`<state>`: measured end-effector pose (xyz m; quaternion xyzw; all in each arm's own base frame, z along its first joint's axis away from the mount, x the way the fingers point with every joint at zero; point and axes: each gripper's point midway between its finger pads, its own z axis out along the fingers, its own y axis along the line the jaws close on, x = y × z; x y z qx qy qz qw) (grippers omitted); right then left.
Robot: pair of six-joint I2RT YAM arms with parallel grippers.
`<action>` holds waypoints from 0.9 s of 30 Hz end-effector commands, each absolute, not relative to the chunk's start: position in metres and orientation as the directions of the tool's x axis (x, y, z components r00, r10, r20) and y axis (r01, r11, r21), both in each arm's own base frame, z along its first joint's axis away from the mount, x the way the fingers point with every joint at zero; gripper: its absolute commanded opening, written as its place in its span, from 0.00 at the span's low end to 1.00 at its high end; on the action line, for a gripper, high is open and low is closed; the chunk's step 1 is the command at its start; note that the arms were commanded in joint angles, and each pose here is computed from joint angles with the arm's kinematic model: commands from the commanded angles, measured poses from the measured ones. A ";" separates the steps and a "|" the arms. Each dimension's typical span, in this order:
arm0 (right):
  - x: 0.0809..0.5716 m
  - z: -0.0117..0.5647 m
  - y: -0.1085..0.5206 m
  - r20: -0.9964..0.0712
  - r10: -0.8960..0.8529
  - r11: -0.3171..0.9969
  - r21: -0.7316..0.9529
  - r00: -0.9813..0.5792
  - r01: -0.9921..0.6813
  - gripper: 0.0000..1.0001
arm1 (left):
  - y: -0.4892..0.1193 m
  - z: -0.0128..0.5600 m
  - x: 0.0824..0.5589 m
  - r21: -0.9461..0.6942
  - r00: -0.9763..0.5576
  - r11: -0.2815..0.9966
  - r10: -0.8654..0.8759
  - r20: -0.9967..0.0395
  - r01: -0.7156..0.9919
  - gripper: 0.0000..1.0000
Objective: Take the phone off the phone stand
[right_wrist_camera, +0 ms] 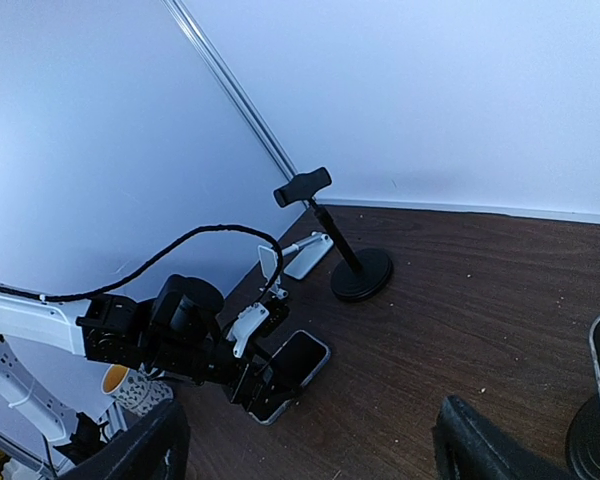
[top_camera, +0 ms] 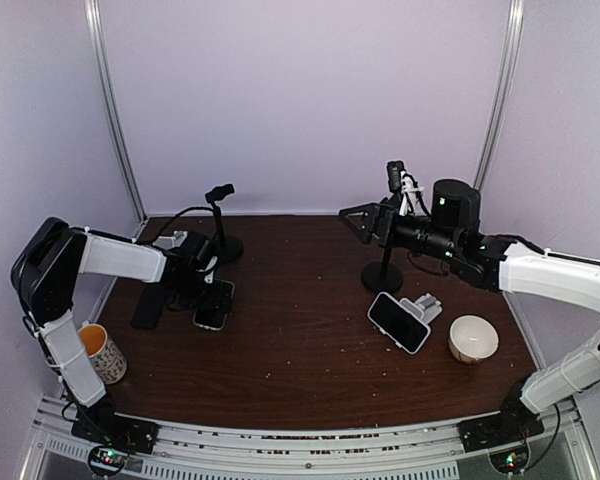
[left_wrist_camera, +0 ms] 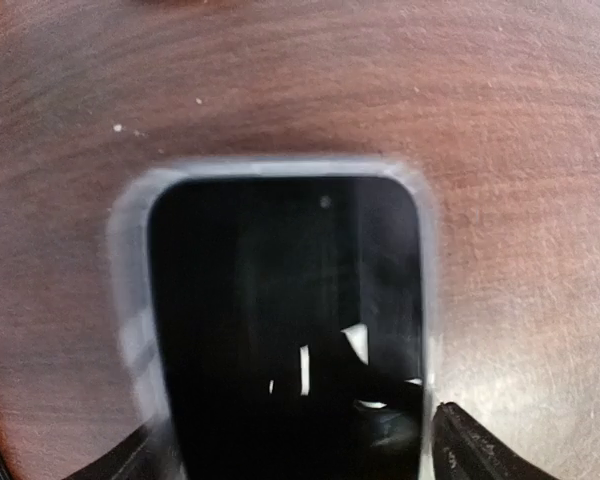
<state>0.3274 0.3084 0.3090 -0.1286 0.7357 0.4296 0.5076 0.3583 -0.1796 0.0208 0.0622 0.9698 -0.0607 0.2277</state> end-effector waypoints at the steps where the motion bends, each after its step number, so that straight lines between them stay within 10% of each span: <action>1: 0.329 0.326 0.305 -0.871 0.255 0.601 0.482 -0.419 -0.638 0.86 | -0.168 0.009 0.361 -0.044 -0.888 0.992 0.087 -0.452 0.120 0.88; 27: 0.387 0.355 0.177 -0.877 0.357 0.802 0.464 -0.321 -0.376 0.89 | -0.175 0.153 0.359 -0.071 -0.629 0.964 0.111 -0.770 0.257 0.98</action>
